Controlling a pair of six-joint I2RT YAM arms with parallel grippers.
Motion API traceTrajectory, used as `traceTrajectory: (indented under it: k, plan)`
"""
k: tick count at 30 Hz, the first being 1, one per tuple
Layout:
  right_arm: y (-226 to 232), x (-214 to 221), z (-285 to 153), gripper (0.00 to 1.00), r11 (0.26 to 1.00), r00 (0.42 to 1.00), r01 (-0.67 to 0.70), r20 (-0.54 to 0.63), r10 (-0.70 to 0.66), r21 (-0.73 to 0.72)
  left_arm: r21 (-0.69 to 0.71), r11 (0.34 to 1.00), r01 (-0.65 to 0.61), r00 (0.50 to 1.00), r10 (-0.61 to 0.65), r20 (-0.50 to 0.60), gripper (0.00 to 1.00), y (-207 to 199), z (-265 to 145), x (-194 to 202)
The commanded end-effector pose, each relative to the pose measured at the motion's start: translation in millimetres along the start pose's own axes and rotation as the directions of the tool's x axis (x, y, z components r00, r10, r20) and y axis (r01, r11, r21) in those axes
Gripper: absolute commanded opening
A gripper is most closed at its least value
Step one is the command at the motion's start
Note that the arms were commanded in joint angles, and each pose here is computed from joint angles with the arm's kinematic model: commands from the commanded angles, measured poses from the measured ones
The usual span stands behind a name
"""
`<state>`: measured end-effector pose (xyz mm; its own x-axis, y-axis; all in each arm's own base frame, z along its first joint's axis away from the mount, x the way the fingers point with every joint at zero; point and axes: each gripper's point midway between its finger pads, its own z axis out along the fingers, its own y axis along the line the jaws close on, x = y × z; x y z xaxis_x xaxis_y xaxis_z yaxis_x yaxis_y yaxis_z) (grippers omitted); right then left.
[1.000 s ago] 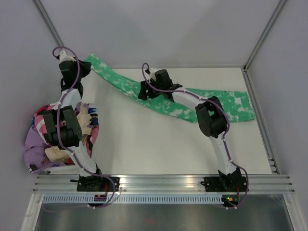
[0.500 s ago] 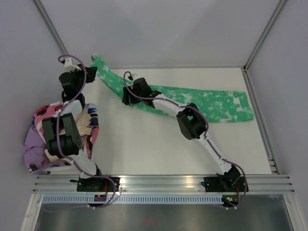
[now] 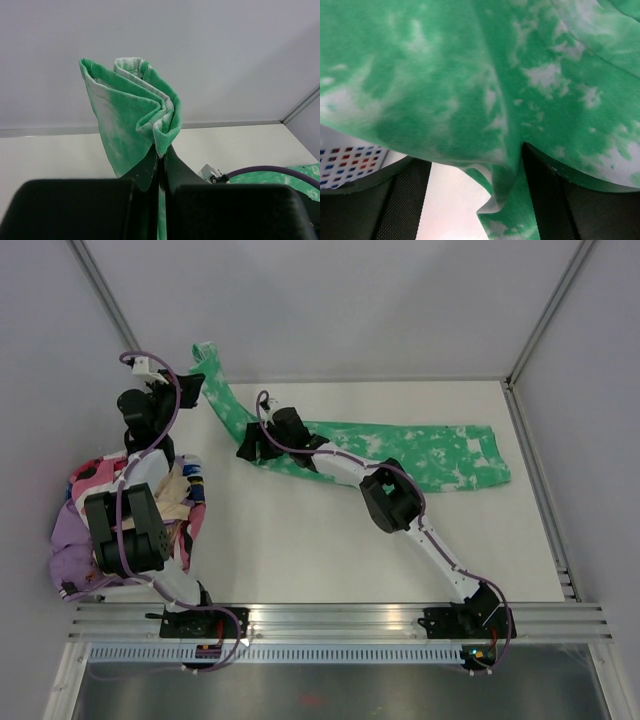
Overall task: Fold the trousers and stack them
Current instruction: Fold the trousers
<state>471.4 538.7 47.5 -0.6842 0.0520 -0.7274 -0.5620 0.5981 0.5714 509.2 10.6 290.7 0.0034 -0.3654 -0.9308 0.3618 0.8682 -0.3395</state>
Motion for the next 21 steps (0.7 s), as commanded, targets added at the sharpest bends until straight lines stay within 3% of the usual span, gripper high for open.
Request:
traceTrajectory:
  k: [1,7,9,10,11,12,13,15,16,17,21]
  plan:
    - [54,6,2,0.8,0.985,1.0,0.01,-0.02,-0.013,-0.172,0.062,0.988,-0.144,0.986,0.137,0.094,0.02,-21,-5,-39]
    - [115,-79,-51,0.85,0.966,0.988,0.094,0.144,-0.06,-0.242,0.069,0.991,-0.119,0.991,0.114,0.064,0.02,-17,-10,-16]
    - [112,-126,-97,0.86,0.981,0.972,0.081,0.23,-0.038,-0.177,0.108,0.988,-0.112,0.993,0.109,0.039,0.02,-22,-11,-9]
    - [89,-119,-94,0.87,0.99,0.976,0.058,0.217,-0.029,-0.128,0.107,0.988,-0.108,0.994,0.105,0.038,0.02,-22,-11,-9]
    - [96,-146,-120,0.87,0.992,0.963,0.058,0.269,-0.026,-0.111,0.119,0.987,-0.105,0.994,0.102,0.036,0.02,-25,-12,-9]
    - [85,-154,-133,0.87,0.997,0.959,0.032,0.282,-0.011,-0.07,0.122,0.988,-0.098,0.995,0.094,0.037,0.02,-27,-12,-9]
    - [46,-153,-144,0.87,0.999,0.963,-0.027,0.269,0.019,0.024,0.135,0.986,-0.093,0.995,0.087,0.049,0.02,-32,-13,-15]
    - [35,-174,-183,0.87,0.995,0.952,-0.073,0.303,0.05,0.064,0.156,0.984,-0.088,0.995,0.08,0.056,0.02,-40,-15,-17]
    - [-7,-162,-197,0.87,0.979,0.954,-0.137,0.285,0.089,0.151,0.172,0.981,-0.091,0.995,0.082,0.059,0.02,-48,-16,-20]
    - [-3,-180,-228,0.87,0.976,0.938,-0.154,0.333,0.097,0.151,0.207,0.974,-0.091,0.995,0.083,0.047,0.02,-61,-14,-17]
    - [-63,-183,-317,0.9,0.898,0.903,-0.246,0.423,0.076,0.366,0.285,0.949,-0.136,0.988,0.153,-0.038,0.02,-113,1,19]
